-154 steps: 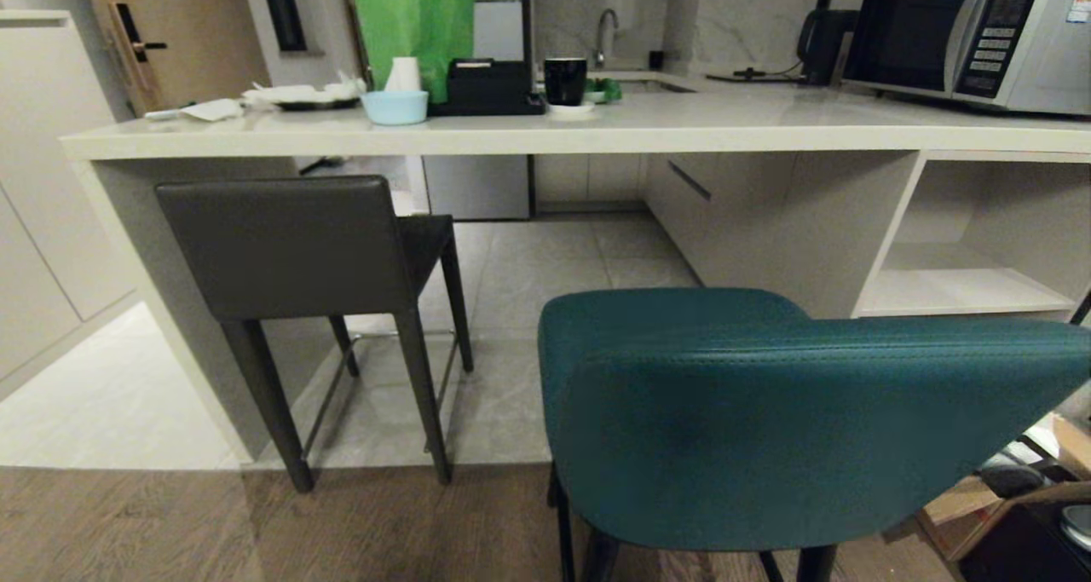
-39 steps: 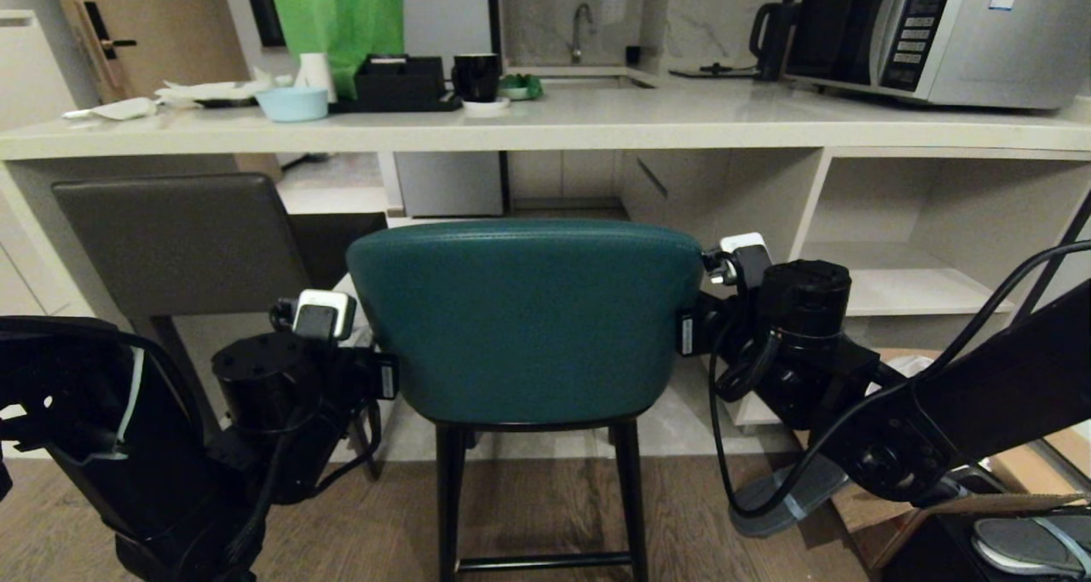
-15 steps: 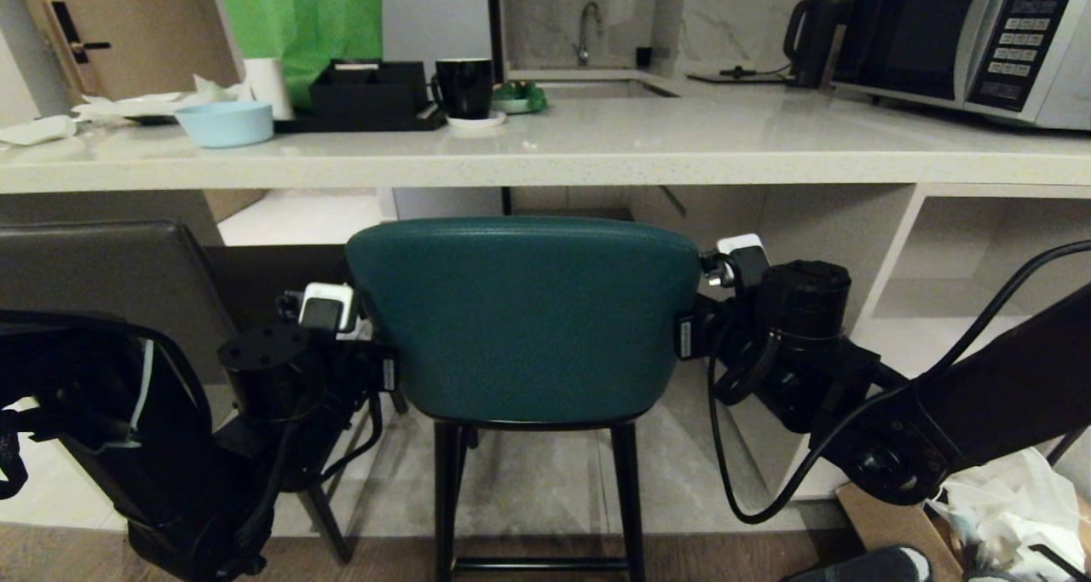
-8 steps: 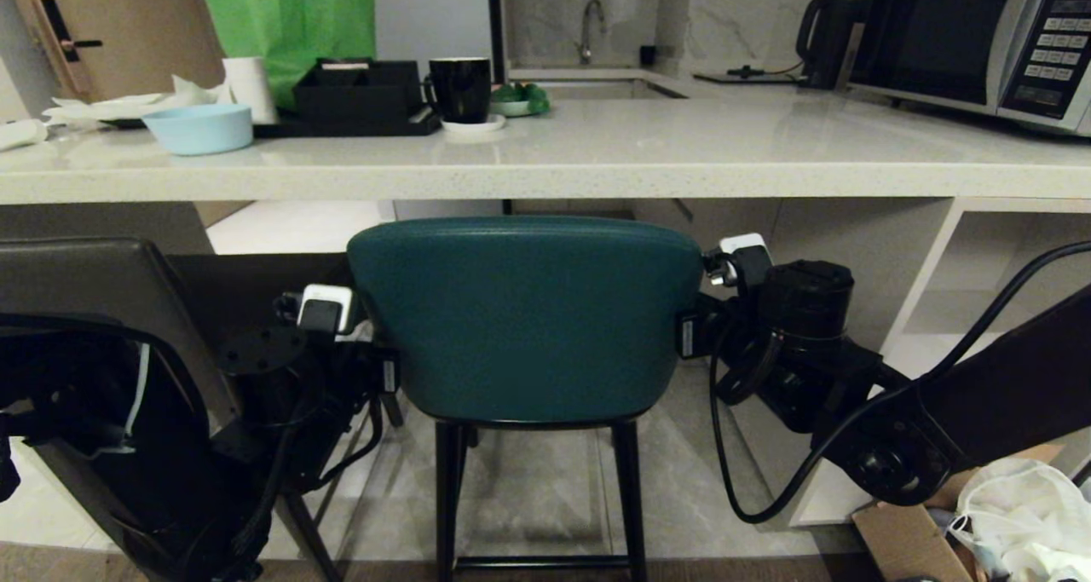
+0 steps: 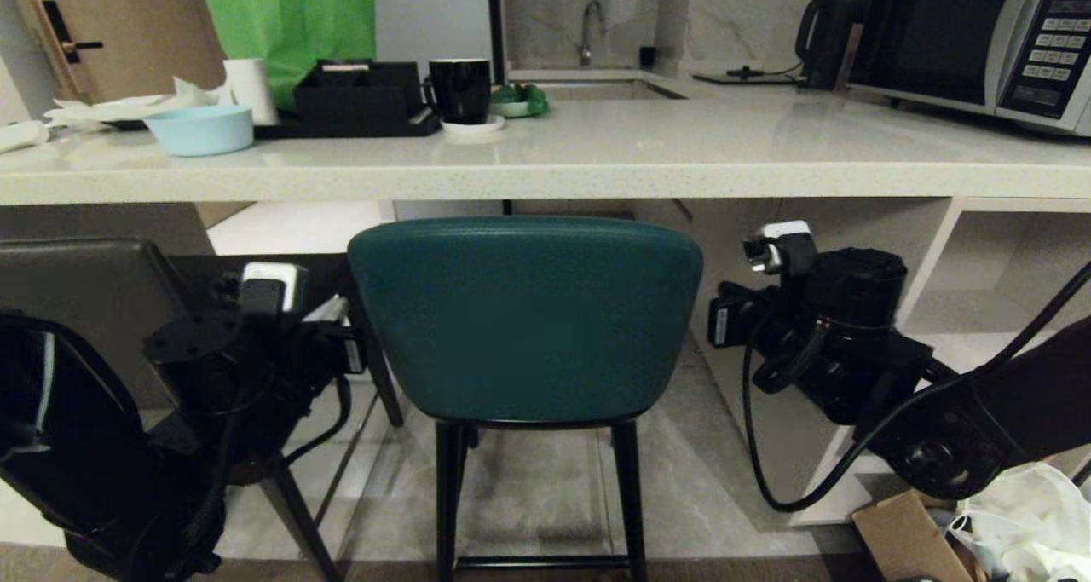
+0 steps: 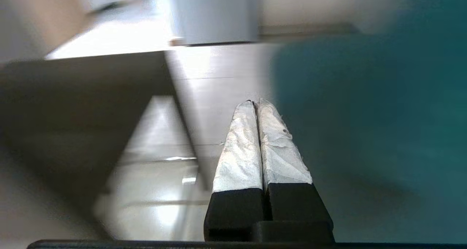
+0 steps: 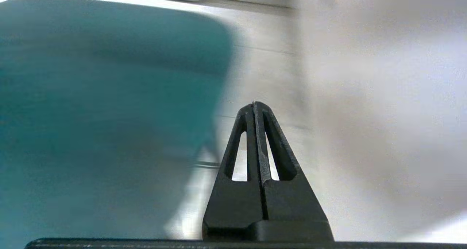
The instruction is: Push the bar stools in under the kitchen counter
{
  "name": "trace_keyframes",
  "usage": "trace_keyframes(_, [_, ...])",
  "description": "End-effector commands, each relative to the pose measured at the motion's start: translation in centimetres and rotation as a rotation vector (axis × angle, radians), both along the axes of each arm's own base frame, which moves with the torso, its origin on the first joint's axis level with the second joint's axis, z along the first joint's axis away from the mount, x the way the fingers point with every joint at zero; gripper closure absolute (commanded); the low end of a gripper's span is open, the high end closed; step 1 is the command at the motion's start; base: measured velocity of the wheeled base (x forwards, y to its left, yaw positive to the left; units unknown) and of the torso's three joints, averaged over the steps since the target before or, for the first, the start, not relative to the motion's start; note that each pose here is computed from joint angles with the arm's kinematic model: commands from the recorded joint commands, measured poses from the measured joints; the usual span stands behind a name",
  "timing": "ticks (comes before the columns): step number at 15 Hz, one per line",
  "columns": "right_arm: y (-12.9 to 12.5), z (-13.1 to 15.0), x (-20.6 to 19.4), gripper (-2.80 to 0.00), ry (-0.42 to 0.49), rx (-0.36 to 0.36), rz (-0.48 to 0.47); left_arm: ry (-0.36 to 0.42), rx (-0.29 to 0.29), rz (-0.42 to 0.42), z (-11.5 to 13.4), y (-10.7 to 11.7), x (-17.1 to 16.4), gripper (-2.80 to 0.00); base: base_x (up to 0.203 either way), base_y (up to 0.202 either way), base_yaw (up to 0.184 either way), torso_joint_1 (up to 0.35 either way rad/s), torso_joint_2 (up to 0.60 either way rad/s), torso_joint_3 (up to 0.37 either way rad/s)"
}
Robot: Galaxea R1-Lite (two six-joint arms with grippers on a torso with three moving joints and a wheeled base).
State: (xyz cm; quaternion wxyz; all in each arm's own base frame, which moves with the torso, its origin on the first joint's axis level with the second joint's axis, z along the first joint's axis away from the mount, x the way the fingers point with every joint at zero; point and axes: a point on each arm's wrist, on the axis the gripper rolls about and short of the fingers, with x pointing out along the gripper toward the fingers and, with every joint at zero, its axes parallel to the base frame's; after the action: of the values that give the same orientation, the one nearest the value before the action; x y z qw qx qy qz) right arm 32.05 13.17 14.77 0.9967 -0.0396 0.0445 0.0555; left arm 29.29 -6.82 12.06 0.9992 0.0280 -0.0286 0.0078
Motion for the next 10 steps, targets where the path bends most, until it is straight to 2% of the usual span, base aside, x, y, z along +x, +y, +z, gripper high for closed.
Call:
trace_keyframes(1, [-2.2, 1.0, -0.1, 0.00, -0.024, 0.018, -0.062, -0.011, -0.008, 0.058, 0.5, 2.5, -0.1, 0.00, 0.000, 0.000, 0.000, 0.000, 0.00, 0.000])
trace_keyframes(3, [-3.0, 1.6, -1.3, 0.00, -0.031, 0.026, -0.059, -0.006, -0.010, 0.038, 0.8, 3.8, -1.6, 0.00, 0.000, 0.000, 0.000, 0.000, 0.00, 0.000])
trace_keyframes(6, [-3.7, 3.7, -4.4, 0.00, -0.079, 0.039, -0.045, -0.052, -0.015, 0.009, 2.6, 3.7, -5.0, 0.00, 0.000, 0.000, 0.000, 0.000, 0.00, 0.000])
trace_keyframes(8, [-4.8, 5.4, -7.7, 0.00, -0.134, 0.032, -0.042, -0.136, -0.027, -0.005, 4.7, 3.8, -8.0, 0.00, 0.000, 0.000, 0.000, 0.000, 0.00, 0.000])
trace_keyframes(10, [-6.3, 7.8, -11.9, 0.00, -0.231, 0.012, -0.046, -0.249, -0.039, -0.005, 7.3, 4.3, -11.4, 0.00, 0.000, 0.000, 0.000, 0.000, 0.00, 0.000])
